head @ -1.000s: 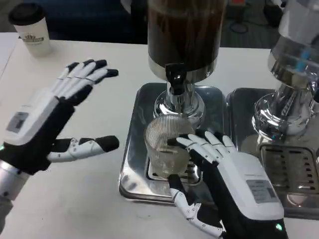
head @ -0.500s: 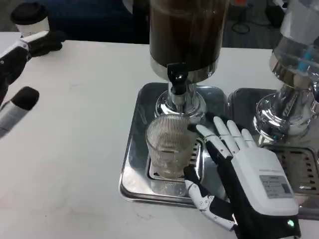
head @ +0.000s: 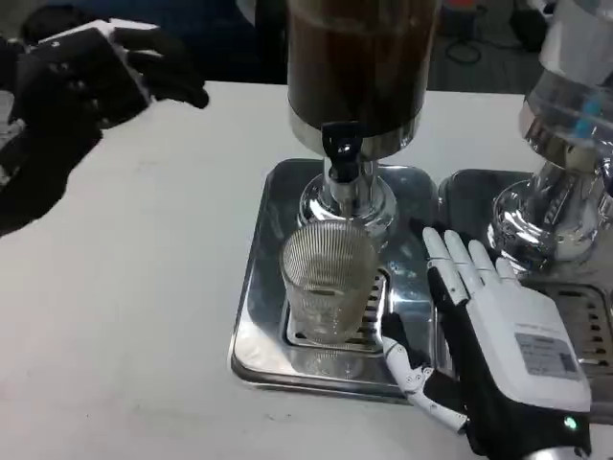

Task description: Grasp the cup under the faucet to collect the drink, then remove the cup.

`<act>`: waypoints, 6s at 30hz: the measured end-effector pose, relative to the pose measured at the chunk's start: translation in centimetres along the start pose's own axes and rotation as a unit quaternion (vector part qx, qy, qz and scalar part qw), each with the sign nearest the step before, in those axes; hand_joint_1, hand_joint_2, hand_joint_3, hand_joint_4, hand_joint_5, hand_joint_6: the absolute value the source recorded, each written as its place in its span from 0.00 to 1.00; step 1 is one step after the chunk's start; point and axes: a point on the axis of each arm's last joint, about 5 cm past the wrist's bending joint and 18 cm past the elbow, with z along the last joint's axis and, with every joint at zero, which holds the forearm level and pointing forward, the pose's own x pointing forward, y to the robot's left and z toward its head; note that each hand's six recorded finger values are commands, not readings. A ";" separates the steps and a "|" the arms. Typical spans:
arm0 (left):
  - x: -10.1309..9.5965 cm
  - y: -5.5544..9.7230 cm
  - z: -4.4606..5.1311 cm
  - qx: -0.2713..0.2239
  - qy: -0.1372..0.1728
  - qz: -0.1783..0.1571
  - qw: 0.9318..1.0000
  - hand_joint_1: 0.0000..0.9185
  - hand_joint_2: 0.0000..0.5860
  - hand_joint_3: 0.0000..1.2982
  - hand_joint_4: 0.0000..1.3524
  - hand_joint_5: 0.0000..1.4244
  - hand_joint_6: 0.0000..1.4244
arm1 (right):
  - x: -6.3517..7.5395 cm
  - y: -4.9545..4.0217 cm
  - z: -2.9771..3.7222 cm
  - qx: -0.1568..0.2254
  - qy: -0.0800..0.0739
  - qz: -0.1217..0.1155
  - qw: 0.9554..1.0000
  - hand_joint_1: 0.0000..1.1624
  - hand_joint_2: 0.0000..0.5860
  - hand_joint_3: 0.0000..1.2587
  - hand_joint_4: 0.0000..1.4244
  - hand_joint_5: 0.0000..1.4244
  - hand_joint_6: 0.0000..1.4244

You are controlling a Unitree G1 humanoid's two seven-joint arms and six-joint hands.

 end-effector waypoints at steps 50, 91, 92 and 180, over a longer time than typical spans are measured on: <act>9.5 -0.8 -2.68 -0.141 0.084 -0.220 0.961 0.00 0.00 0.05 0.00 0.00 0.00 | -0.7 1.05 0.24 0.016 0.038 0.021 0.999 0.26 0.83 0.02 0.00 0.00 0.00; 9.5 -1.5 -2.38 0.060 0.104 -0.254 0.960 0.00 0.01 0.04 0.00 0.00 0.00 | -0.8 0.91 0.17 0.036 0.041 0.021 0.998 0.25 0.82 0.03 0.00 0.00 0.00; 9.5 -1.5 -2.36 0.066 0.103 -0.253 0.960 0.00 0.01 0.04 0.00 0.00 0.00 | -0.8 0.88 0.16 0.035 0.041 0.020 0.998 0.25 0.82 0.03 0.00 0.00 0.00; 9.2 -3.7 -1.15 0.347 0.050 -0.255 0.901 0.00 0.00 0.03 0.00 0.00 0.00 | -0.4 -0.08 -0.65 0.188 0.058 0.010 0.980 0.30 0.72 0.00 0.00 0.00 0.00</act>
